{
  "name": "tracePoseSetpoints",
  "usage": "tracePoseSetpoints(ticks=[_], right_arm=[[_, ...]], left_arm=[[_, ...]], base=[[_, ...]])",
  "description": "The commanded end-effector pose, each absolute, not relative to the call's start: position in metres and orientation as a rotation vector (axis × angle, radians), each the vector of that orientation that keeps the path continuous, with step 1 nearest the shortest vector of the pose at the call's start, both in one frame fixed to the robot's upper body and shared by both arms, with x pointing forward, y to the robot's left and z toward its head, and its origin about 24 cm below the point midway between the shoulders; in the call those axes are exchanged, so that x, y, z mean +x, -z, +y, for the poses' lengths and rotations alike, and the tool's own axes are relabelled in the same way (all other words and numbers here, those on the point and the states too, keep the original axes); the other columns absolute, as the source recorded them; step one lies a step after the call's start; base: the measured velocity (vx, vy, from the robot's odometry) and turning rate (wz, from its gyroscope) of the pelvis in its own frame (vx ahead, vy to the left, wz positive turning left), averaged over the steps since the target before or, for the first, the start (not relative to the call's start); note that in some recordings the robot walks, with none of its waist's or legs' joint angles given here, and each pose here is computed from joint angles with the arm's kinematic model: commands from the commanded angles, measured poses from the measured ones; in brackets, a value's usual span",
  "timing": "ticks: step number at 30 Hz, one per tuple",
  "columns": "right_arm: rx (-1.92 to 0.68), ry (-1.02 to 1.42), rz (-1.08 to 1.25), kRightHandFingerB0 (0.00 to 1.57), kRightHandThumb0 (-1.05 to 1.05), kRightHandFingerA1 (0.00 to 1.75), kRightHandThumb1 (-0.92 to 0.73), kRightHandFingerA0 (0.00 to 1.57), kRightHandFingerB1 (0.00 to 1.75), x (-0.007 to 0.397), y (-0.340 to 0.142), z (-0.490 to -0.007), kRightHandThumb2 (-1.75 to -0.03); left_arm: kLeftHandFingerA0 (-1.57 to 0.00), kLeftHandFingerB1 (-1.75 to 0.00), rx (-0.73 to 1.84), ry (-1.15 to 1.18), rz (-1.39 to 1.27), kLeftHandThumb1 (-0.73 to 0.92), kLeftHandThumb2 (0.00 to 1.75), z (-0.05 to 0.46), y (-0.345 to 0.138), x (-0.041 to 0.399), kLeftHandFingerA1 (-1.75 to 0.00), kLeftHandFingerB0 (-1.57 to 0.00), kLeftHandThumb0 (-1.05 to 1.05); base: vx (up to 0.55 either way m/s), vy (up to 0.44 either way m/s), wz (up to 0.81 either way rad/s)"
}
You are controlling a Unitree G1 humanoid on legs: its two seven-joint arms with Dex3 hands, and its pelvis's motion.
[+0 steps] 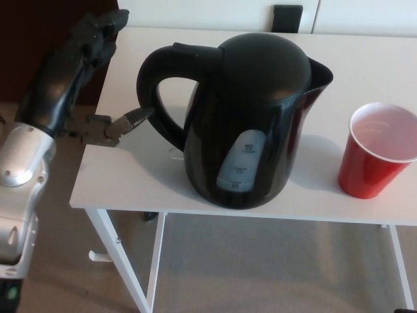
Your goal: The robot walk towards a table in front and uses its left hand to pick up the pot from the base and pour water to the cup on the right hand side
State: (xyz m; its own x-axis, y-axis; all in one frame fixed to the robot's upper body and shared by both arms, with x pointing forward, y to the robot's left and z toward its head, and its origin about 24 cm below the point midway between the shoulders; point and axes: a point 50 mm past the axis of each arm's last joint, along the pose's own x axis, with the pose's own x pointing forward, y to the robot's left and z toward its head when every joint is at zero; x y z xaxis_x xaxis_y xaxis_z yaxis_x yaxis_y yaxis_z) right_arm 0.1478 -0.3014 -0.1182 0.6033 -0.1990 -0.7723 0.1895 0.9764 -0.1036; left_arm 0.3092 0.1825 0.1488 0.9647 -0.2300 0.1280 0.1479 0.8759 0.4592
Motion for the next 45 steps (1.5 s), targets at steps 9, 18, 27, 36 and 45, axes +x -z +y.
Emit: tracePoseSetpoints(ticks=[9, 18, 27, 36, 45], right_arm=[[-0.025, 0.239, 0.881, 0.69, -0.4, 0.85, -0.26, 0.82, 0.66, 0.154, 0.114, -0.306, -0.57], [-0.011, 0.235, 0.865, 0.71, -0.42, 0.86, -0.25, 0.78, 0.67, 0.161, 0.112, -0.304, -0.57], [-0.01, 0.236, 0.856, 0.7, -0.41, 0.84, -0.25, 0.85, 0.68, 0.165, 0.111, -0.302, -0.57], [0.004, 0.24, 0.853, 0.7, -0.42, 0.86, -0.25, 0.87, 0.68, 0.165, 0.111, -0.302, -0.57], [-0.023, 0.225, 0.852, 0.71, -0.45, 0.85, -0.25, 0.84, 0.68, 0.166, 0.11, -0.303, -0.56]], left_arm=[[-0.16, -0.33, 0.503, 0.182, -0.185, 0.42, 0.66, 0.168, -0.155, 0.315, -0.39, -0.1, -0.56], [-0.23, -0.35, 0.495, 0.14, -0.212, 0.42, 0.68, 0.154, -0.164, 0.326, -0.42, -0.14, -0.58], [-0.28, -0.36, 0.508, 0.127, -0.215, 0.41, 0.7, 0.15, -0.162, 0.33, -0.43, -0.15, -0.6], [-0.28, -0.36, 0.517, 0.125, -0.218, 0.41, 0.7, 0.15, -0.159, 0.331, -0.43, -0.15, -0.6], [-0.26, -0.36, 0.596, 0.13, -0.163, 0.41, 0.67, 0.162, -0.148, 0.336, -0.43, -0.16, -0.54]], base=[[0.0, 0.0, 0.0], [0.0, 0.0, 0.0], [0.0, 0.0, 0.0], [0.0, 0.0, 0.0], [0.0, 0.0, 0.0]])
